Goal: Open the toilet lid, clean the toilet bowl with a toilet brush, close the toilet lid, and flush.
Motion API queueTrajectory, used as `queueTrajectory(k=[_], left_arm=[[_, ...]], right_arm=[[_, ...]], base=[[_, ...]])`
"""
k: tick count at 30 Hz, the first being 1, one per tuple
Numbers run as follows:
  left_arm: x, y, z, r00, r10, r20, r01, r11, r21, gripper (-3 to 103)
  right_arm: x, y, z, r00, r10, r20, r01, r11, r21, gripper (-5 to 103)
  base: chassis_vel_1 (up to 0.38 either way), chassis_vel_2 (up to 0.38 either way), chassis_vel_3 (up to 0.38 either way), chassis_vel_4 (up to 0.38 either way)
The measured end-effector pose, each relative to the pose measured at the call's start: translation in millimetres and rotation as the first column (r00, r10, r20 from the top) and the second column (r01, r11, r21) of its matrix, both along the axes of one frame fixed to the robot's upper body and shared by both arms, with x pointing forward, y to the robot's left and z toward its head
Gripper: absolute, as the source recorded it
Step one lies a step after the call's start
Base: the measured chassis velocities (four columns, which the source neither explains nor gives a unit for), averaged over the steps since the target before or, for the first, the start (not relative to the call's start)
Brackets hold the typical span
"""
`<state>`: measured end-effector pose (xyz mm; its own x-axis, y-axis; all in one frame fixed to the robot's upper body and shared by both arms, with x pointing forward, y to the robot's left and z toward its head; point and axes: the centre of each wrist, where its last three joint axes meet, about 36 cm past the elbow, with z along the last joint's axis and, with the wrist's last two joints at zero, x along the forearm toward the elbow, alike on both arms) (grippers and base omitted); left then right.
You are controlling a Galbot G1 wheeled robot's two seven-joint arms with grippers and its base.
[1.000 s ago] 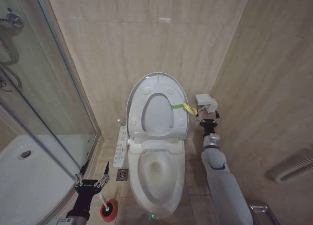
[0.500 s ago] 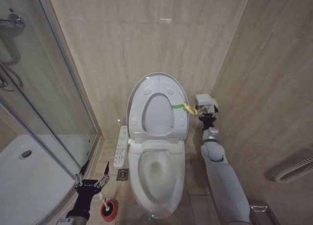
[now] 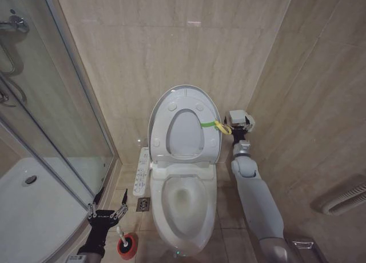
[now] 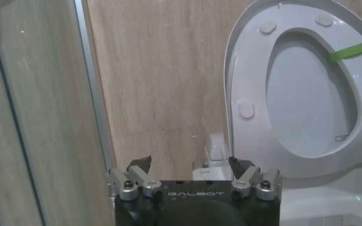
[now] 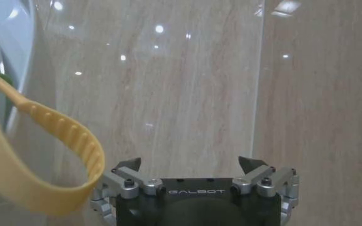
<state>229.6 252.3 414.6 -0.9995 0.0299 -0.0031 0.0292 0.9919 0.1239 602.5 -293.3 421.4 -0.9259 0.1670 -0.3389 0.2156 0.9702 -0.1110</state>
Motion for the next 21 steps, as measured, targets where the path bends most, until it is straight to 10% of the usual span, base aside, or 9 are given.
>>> queueTrajectory(k=[21], left_arm=[[0.0,0.0,0.0,1.0,0.0,0.0,0.0,1.0,0.0,82]], right_arm=[[-1.9,13.4,30.3,0.995,0.099,0.011,-0.1,0.994,0.037,100]], base=[[0.0,0.0,0.0,0.0]])
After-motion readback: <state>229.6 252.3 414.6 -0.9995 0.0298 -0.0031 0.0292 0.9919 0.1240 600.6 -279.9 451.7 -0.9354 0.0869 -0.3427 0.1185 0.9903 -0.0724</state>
